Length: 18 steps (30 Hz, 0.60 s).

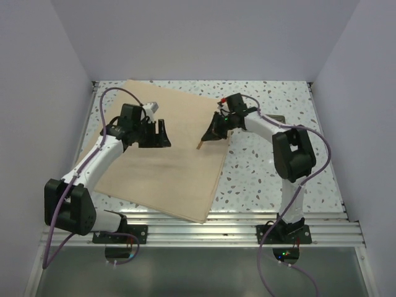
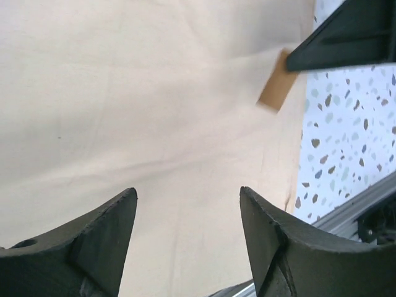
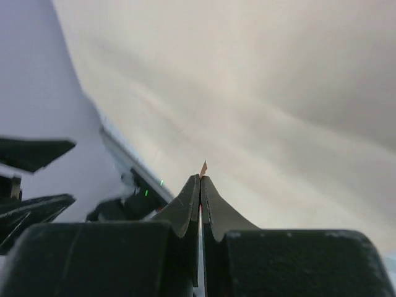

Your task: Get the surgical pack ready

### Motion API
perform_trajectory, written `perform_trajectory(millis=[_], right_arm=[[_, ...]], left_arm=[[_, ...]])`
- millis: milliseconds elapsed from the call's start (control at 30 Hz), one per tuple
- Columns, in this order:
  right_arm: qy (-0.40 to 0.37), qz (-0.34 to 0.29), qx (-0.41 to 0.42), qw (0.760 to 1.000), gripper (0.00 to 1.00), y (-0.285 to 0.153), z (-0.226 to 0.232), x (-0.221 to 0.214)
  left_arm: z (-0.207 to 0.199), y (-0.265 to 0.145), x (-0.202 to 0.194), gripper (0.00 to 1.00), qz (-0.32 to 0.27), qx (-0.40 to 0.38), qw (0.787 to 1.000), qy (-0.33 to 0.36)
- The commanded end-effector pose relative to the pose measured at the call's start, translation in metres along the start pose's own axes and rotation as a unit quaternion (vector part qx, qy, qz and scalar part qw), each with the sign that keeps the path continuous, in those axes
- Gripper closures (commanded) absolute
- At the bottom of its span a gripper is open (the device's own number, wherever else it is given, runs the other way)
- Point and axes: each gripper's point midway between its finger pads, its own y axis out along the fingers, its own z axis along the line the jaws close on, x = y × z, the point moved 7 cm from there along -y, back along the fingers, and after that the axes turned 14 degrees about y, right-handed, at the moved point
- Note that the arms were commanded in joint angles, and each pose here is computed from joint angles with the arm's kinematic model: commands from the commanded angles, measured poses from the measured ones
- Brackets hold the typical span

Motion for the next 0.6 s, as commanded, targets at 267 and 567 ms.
perform_trajectory(millis=[267, 567], right_arm=[[0.132, -0.465, -0.046, 0.874, 1.0, -0.171, -0.087, 0.163], [0.168, -0.502, -0.113, 0.841, 0.82, -0.193, -0.123, 0.205]], left_arm=[[0.016, 0.032, -0.008, 0.35, 0.008, -0.002, 1.0, -0.025], [0.027, 0.057, -0.026, 0.4, 0.075, 0.014, 0.997, -0.028]])
